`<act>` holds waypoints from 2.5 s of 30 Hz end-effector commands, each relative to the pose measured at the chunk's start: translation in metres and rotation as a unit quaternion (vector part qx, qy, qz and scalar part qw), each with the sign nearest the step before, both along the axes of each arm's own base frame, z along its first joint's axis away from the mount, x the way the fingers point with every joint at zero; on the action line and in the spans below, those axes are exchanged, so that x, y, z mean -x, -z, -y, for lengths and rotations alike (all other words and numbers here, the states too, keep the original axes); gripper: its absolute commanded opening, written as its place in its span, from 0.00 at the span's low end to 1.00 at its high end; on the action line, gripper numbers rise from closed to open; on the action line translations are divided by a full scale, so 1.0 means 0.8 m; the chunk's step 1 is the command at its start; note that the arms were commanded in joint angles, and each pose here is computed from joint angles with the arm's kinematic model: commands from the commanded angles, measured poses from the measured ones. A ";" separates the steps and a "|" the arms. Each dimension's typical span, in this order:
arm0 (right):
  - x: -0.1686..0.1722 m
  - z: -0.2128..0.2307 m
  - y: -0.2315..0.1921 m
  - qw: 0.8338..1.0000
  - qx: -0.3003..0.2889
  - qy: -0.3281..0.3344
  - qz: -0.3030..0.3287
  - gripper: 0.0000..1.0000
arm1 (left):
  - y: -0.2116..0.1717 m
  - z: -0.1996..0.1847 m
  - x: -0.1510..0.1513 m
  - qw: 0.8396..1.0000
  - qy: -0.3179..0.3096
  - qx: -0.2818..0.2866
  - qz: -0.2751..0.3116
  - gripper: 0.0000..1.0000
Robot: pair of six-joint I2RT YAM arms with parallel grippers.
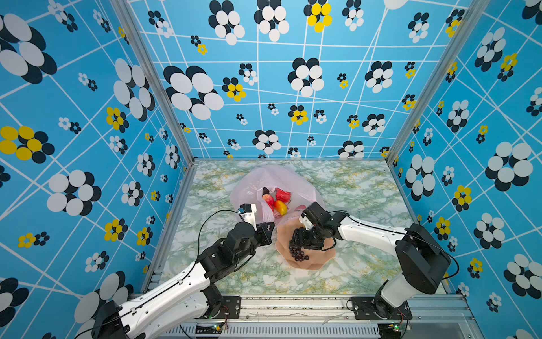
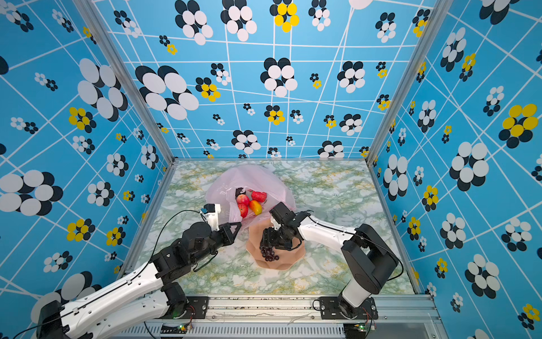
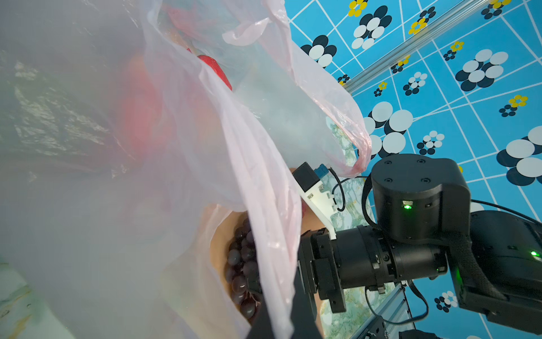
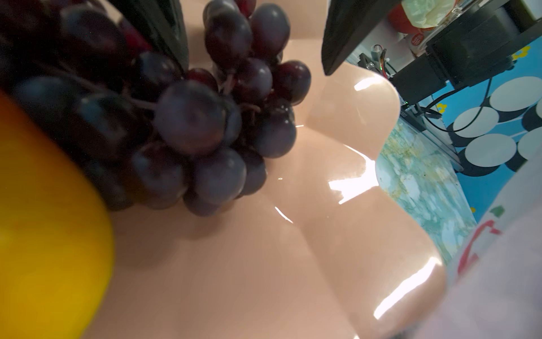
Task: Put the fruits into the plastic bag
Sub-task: 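Lift the grape bunch off the plate with the right gripper, then carry the grapes into the pink bag with the right gripper and release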
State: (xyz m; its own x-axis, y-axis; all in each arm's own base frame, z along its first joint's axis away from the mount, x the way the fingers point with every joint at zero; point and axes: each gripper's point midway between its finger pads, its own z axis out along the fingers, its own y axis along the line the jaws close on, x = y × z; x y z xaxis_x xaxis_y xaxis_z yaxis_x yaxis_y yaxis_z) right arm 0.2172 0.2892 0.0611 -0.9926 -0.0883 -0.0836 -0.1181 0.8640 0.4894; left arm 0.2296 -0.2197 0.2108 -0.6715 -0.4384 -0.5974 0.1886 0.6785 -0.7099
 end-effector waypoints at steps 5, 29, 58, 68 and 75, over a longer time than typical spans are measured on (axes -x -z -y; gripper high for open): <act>0.017 0.007 0.004 0.995 0.057 -0.079 0.010 0.71 | 0.001 0.007 -0.003 1.000 0.005 -0.002 0.004 0.00; 0.021 0.006 0.032 0.986 0.085 -0.140 0.001 0.46 | -0.003 0.006 -0.003 1.000 0.001 0.002 -0.003 0.00; -0.017 -0.022 -0.106 0.972 -0.236 -0.021 -0.005 0.22 | -0.009 0.015 -0.004 1.000 0.010 0.005 -0.004 0.00; -0.021 -0.017 -0.143 0.962 -0.272 -0.010 0.013 0.21 | -0.012 0.013 -0.001 1.000 0.011 0.007 -0.002 0.00; -0.029 -0.021 -0.179 0.953 -0.302 0.000 0.032 0.21 | -0.015 0.009 0.000 1.000 0.008 0.008 0.001 0.00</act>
State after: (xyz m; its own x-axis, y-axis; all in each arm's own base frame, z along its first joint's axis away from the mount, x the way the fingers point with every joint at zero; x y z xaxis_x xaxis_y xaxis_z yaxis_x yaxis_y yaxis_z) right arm 0.2367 0.3029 0.1744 -0.9912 -0.0199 -0.1312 -0.1239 0.4928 0.8613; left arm 0.2316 -0.2252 0.2075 -0.6864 -0.4297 -0.5867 0.1797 0.6815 -0.7094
